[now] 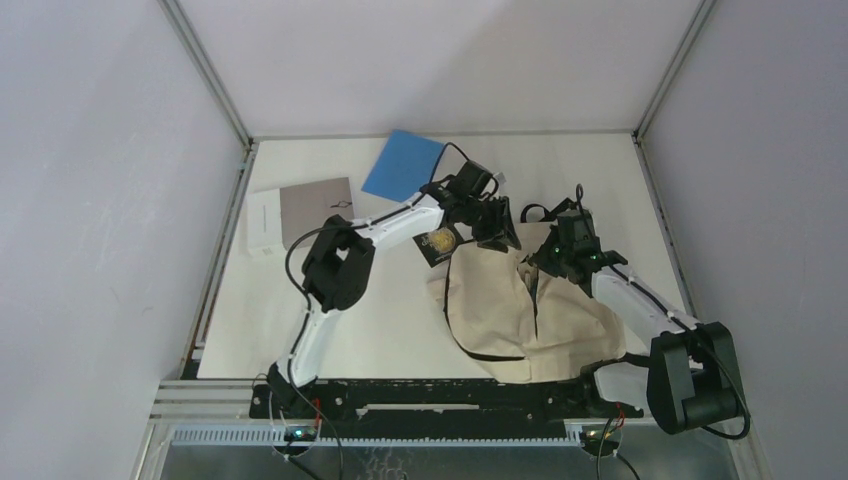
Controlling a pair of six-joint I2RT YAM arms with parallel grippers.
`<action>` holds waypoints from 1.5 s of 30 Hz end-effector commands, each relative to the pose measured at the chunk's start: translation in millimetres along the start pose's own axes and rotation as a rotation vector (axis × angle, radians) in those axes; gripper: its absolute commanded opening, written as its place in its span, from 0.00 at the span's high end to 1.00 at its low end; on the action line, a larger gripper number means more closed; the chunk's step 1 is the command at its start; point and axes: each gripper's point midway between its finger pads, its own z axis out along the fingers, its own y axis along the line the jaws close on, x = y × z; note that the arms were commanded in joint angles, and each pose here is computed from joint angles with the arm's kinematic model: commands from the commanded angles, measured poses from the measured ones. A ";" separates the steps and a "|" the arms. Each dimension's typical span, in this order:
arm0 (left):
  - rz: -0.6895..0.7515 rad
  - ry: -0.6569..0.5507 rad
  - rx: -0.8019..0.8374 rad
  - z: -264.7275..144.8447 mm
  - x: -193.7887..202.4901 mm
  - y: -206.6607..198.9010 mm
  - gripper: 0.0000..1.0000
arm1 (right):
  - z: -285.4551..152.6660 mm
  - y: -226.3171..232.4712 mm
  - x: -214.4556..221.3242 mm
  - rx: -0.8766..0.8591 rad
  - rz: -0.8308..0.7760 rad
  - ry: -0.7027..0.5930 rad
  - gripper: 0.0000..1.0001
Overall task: Pack the student bag
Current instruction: Zip the student bag at the center of the board.
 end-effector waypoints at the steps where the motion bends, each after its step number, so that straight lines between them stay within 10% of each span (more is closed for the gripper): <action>1: -0.047 -0.035 0.062 10.8 -16.5 -19.9 0.56 | -3.5 9.2 -6.5 -0.040 -0.001 -0.042 1.00; 25: -0.101 0.021 0.067 48.5 -9.8 -18.1 0.71 | -9.0 7.0 -5.4 -0.038 -0.011 -0.038 1.00; 31: -0.120 0.000 0.101 49.8 -15.4 -25.3 1.00 | -10.2 3.9 -0.8 -0.027 -0.021 -0.021 1.00; 45: -0.172 -0.125 0.122 33.8 -41.4 -30.9 1.00 | -37.9 -5.6 38.7 -0.019 -0.064 0.040 1.00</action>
